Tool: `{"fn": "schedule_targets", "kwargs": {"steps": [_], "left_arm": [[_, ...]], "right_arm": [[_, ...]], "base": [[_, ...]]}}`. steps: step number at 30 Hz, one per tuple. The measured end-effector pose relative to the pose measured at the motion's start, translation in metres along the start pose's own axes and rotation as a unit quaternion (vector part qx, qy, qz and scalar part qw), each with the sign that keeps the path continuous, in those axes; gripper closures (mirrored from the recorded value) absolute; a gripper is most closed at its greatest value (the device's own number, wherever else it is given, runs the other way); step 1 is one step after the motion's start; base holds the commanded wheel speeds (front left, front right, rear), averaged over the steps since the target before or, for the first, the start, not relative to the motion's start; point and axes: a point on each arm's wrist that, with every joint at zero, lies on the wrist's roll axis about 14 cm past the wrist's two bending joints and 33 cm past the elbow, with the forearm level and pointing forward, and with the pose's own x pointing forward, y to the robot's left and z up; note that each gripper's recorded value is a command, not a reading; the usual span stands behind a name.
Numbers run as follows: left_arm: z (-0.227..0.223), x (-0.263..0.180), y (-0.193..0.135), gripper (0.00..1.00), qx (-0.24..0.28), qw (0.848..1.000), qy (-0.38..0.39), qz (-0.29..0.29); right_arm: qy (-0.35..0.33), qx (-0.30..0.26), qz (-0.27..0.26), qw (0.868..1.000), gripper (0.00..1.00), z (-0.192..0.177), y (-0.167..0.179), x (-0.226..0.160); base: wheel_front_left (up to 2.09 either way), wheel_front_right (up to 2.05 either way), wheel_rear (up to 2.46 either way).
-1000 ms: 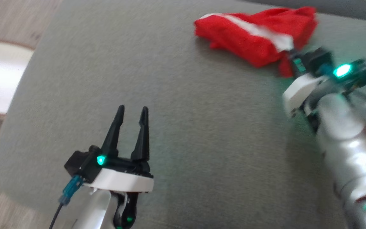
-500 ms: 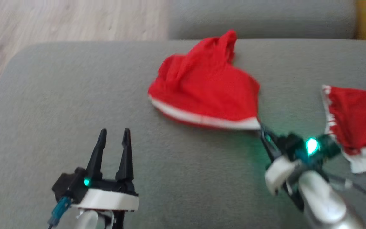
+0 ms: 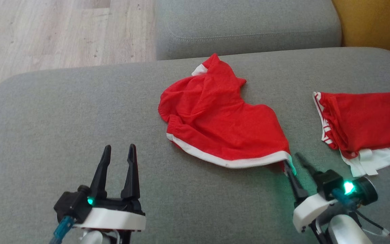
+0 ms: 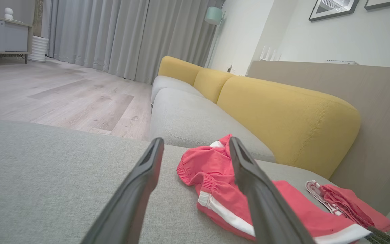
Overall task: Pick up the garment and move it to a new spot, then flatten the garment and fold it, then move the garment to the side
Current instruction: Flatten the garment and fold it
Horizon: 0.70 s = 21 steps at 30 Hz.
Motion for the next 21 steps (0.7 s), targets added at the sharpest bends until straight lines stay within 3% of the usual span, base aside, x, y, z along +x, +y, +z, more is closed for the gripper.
{"fn": "schedule_targets", "kwargs": {"steps": [6,14,21], "left_arm": [[0.002,-0.002,0.001,0.00,0.001,1.000,-0.003,0.002],[0.003,-0.001,-0.001,0.00,0.000,1.000,-0.004,-0.002],[0.004,0.001,-0.004,0.00,0.000,1.000,-0.006,-0.006]], "right_arm": [[-0.045,0.032,-0.032,0.998,0.00,0.026,-0.013,0.003],[-0.120,0.077,-0.087,0.986,0.00,0.062,-0.038,-0.010],[-0.165,0.109,-0.097,0.975,0.00,0.084,-0.044,-0.019]], "base": [[0.00,0.00,0.00],[0.00,0.00,0.00],[0.00,0.00,0.00]]}}
